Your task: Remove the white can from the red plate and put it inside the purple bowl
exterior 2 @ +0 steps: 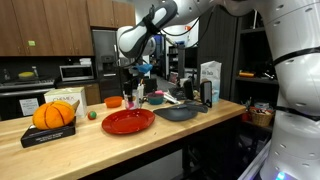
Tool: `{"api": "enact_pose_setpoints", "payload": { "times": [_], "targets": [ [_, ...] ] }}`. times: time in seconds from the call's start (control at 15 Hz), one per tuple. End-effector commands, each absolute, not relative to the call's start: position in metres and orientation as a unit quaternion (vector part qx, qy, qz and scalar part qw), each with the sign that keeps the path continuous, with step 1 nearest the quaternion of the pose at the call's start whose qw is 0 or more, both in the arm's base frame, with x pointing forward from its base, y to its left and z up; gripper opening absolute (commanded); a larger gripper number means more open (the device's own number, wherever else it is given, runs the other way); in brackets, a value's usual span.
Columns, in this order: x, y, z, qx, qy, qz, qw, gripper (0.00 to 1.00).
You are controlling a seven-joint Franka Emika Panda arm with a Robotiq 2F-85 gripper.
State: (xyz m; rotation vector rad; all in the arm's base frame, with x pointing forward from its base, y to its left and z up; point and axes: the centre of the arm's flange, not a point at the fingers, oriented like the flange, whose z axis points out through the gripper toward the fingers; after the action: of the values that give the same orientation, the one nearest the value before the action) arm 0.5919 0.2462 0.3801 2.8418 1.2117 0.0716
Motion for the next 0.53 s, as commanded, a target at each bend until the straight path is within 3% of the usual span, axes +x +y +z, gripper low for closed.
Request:
{"api": "enact_pose_setpoints", "payload": {
  "times": [0.0,0.47],
  "targets": [
    [0.593,0.236,0.4,0.92,0.388,0.027,0.044,0.62],
    [0.601,0.222,0.415,0.925,0.374,0.038,0.054,0.62]
  ]
}}
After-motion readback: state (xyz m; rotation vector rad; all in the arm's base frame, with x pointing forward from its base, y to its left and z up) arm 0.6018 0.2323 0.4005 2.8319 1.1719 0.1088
